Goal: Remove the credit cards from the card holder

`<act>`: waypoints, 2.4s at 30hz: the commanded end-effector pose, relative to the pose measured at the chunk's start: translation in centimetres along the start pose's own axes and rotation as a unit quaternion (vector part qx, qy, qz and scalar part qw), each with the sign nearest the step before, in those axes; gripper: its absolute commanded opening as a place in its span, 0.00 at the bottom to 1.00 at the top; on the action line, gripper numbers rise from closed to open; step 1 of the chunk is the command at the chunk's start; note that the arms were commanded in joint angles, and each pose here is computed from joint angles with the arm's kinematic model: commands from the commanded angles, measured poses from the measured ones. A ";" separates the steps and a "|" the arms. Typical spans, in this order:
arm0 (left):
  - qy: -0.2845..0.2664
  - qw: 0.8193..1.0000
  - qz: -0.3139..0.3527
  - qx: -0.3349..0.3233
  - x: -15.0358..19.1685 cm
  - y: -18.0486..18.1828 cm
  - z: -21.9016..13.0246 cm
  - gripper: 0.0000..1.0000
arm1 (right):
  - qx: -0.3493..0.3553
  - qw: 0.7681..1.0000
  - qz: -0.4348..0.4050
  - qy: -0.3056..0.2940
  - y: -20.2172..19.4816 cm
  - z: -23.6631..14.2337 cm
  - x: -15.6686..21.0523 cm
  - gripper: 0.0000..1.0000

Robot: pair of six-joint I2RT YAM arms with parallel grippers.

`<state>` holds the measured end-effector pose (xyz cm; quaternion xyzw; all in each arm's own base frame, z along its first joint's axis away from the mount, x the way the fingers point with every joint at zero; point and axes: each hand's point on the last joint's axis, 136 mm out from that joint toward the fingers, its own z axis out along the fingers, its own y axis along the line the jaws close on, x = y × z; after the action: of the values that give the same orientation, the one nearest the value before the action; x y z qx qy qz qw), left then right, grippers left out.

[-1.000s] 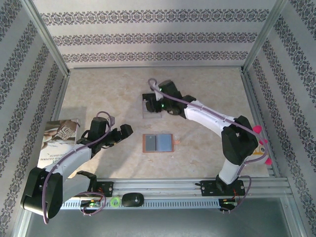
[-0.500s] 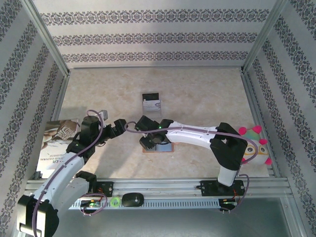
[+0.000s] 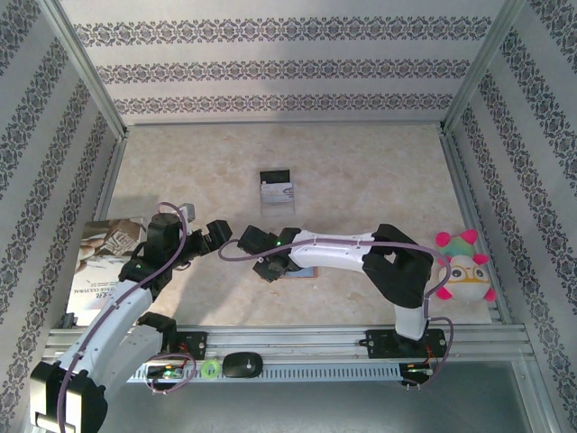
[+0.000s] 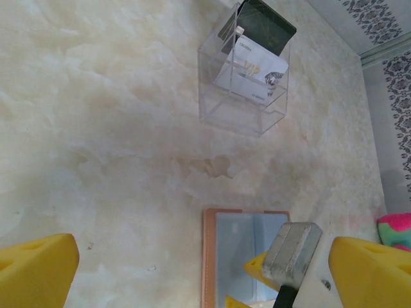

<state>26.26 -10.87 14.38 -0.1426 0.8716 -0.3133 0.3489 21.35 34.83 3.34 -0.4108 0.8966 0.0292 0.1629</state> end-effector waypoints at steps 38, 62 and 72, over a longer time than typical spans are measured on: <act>0.040 0.999 -0.015 0.016 2.0 0.7 1.2 0.89 | 0.013 0.992 0.081 -0.094 -3.7 -2.3 -0.9 0.00; 0.037 0.999 -0.009 -0.001 2.1 1.4 1.2 0.96 | -0.004 0.999 0.023 0.028 -0.6 2.0 1.7 0.46; 0.045 0.999 -0.009 0.017 2.4 1.0 1.4 0.87 | -0.015 0.999 0.035 0.009 -0.4 2.1 1.5 0.08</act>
<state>25.27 -11.78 11.66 -0.1356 0.8845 -0.3271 0.3038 22.07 34.13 1.98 -0.3793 0.9106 0.0471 0.1574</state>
